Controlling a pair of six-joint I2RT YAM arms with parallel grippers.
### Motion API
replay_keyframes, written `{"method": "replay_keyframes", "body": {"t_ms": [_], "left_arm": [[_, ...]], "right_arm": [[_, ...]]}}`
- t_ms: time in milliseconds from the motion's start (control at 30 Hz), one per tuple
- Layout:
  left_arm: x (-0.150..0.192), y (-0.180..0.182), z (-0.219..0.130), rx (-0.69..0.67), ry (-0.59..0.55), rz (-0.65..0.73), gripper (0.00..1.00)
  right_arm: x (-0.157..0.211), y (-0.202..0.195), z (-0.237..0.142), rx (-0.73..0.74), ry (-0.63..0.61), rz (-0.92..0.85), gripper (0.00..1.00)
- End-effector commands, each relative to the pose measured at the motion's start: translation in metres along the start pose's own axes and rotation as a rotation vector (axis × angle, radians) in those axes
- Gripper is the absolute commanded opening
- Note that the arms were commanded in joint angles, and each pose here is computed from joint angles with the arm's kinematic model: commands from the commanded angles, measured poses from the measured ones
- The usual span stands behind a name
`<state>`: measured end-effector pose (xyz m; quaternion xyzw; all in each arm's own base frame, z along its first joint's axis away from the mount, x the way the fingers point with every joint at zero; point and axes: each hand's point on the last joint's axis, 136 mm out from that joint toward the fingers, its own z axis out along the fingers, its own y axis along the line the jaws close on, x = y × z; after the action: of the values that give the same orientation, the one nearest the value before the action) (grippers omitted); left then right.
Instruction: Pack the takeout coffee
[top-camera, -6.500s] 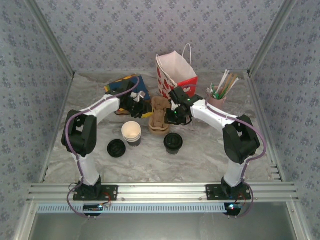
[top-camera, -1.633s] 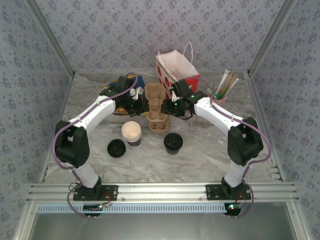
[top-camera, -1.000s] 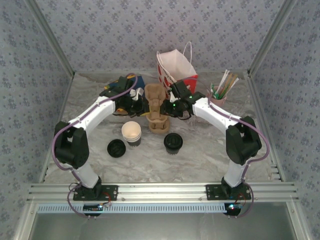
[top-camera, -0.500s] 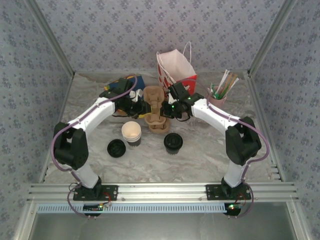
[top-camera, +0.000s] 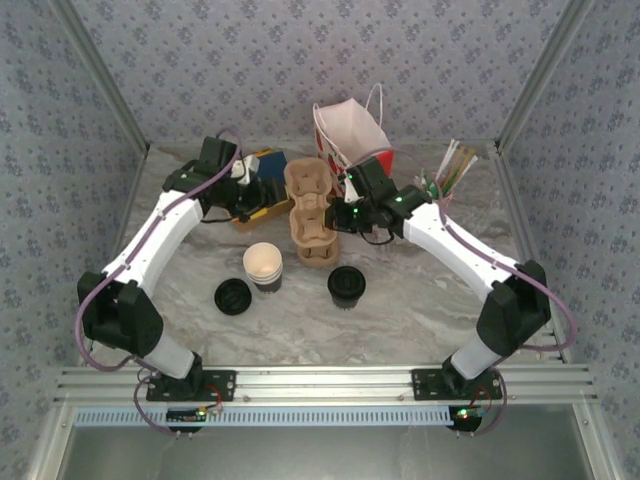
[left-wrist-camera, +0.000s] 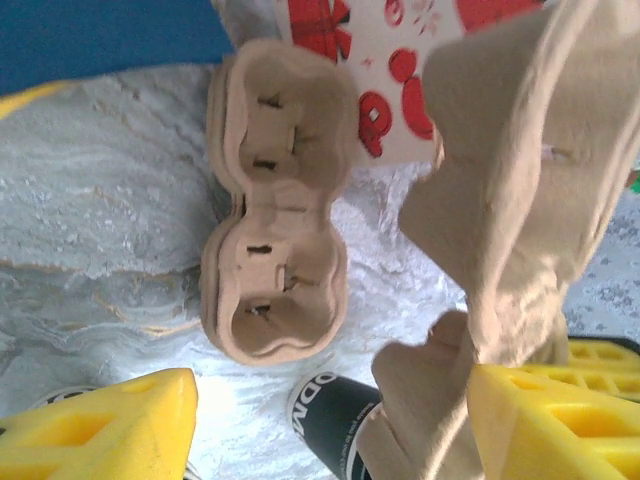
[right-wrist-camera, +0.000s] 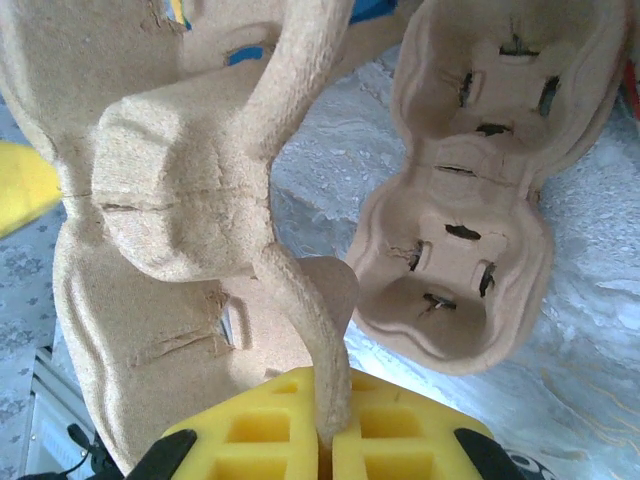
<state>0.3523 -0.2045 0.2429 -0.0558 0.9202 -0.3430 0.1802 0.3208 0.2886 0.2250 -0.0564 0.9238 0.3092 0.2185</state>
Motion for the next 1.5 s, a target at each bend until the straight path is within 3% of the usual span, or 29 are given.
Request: {"method": "replay_keyframes", "body": {"t_ms": [0, 233, 667, 833, 1067, 1467], "left_arm": [[-0.010, -0.012, -0.025, -0.016, -0.057, -0.007, 0.71], [-0.036, -0.040, -0.031, -0.027, -0.128, 0.004, 0.67], [-0.065, -0.116, 0.023, -0.109, -0.169, 0.098, 0.64], [-0.074, -0.140, 0.049, -0.074, -0.187, 0.118, 0.65], [-0.087, -0.128, 0.085, -0.100, -0.178, 0.067, 0.55], [-0.089, -0.135, 0.108, -0.047, -0.158, 0.079, 0.55]], "right_arm": [[-0.009, 0.007, -0.037, 0.013, -0.047, -0.048, 0.08], [-0.017, -0.005, -0.093, 0.033, -0.149, -0.028, 0.09], [0.001, -0.059, -0.165, 0.107, -0.253, 0.056, 0.10], [0.003, -0.071, -0.185, 0.129, -0.297, 0.073, 0.12], [0.002, -0.075, -0.201, 0.127, -0.340, 0.091, 0.12], [-0.001, -0.077, -0.203, 0.127, -0.358, 0.102, 0.12]]}}
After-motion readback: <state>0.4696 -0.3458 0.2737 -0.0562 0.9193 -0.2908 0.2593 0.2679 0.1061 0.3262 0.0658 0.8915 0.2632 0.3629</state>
